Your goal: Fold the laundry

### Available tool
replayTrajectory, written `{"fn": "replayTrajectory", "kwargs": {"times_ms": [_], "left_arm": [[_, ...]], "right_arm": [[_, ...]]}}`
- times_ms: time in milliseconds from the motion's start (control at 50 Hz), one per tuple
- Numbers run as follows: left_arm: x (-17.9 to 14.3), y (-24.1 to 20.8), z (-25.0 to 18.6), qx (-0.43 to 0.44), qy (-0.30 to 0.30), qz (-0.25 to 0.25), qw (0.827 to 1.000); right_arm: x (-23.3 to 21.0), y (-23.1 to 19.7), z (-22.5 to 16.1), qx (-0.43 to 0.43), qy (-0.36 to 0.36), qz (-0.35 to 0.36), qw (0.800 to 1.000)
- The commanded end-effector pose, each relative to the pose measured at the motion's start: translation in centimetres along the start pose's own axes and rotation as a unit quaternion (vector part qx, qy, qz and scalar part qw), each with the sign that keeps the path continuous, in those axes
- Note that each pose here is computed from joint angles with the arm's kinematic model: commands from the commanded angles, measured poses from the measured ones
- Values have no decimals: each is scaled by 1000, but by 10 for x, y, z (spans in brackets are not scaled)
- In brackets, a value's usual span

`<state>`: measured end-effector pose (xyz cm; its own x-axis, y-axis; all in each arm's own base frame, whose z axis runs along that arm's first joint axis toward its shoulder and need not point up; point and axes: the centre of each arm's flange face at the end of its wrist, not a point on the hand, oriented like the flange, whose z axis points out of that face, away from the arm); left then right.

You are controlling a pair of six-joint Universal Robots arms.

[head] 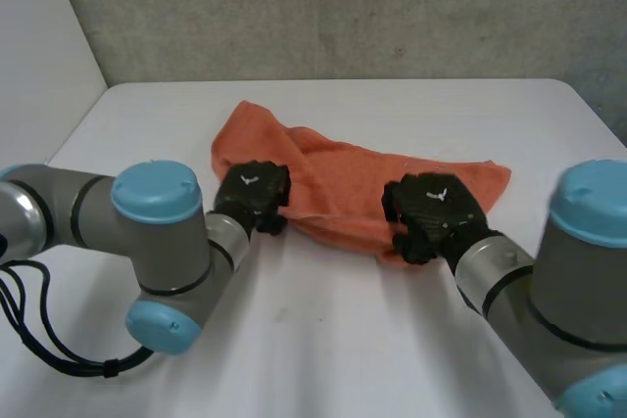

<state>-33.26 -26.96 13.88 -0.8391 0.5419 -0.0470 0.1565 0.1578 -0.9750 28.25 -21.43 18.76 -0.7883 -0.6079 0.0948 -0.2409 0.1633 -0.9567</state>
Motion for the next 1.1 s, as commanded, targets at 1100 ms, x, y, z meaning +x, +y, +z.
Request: {"fn": "replayTrajectory", "kwargs": {"times_ms": [1100], "left_arm": [[-36, -33, -25, 11, -7, 134, 991]], "right_arm": [[21, -33, 64, -18, 18, -32, 999]]}}
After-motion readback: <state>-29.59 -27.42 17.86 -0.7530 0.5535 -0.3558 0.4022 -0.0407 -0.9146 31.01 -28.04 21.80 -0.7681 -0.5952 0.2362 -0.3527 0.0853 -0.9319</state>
